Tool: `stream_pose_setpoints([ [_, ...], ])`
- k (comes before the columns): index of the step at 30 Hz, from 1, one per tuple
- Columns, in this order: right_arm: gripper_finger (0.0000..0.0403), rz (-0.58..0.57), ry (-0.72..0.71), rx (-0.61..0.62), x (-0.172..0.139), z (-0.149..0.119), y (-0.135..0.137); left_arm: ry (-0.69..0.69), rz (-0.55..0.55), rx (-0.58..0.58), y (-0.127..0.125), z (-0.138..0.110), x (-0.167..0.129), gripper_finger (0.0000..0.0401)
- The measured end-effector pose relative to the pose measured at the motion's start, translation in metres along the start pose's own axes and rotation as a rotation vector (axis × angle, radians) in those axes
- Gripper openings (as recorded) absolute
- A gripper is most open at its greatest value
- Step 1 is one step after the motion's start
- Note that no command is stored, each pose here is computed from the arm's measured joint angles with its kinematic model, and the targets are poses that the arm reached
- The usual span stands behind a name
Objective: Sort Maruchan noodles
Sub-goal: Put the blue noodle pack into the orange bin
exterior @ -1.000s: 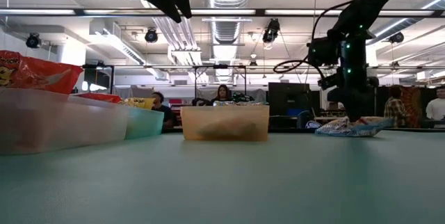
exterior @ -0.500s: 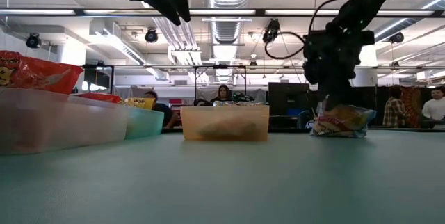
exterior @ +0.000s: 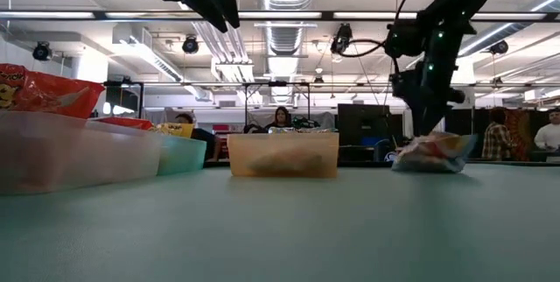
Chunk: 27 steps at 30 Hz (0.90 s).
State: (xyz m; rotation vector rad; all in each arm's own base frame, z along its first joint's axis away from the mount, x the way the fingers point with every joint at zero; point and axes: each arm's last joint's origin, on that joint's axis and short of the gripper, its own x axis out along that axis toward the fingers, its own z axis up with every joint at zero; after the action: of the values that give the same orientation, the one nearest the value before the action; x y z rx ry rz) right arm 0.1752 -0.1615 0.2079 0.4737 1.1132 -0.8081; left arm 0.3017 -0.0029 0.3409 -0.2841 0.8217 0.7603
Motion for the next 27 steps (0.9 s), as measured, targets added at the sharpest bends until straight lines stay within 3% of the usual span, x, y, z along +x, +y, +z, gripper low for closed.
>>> stream_pose_setpoints([
  [6, 0.0143, -0.209, 0.040, 0.015, 0.003, -0.003, -0.010, 0.000, 0.000, 0.000, 0.000, 0.000, 0.000, 0.0139],
  [12, 0.0143, -0.186, 0.099, -0.024, 0.001, -0.009, -0.010, 0.000, 0.000, 0.000, 0.000, 0.000, 0.000, 0.0139],
  [17, 0.0143, -0.382, 0.107, -0.077, 0.002, -0.009, -0.019, 0.000, 0.000, -0.001, 0.000, 0.000, 0.000, 0.0139],
  [27, 0.0143, -0.338, 0.231, -0.068, 0.029, -0.020, -0.020, 0.000, 0.000, -0.001, 0.000, 0.000, 0.000, 0.0139],
])
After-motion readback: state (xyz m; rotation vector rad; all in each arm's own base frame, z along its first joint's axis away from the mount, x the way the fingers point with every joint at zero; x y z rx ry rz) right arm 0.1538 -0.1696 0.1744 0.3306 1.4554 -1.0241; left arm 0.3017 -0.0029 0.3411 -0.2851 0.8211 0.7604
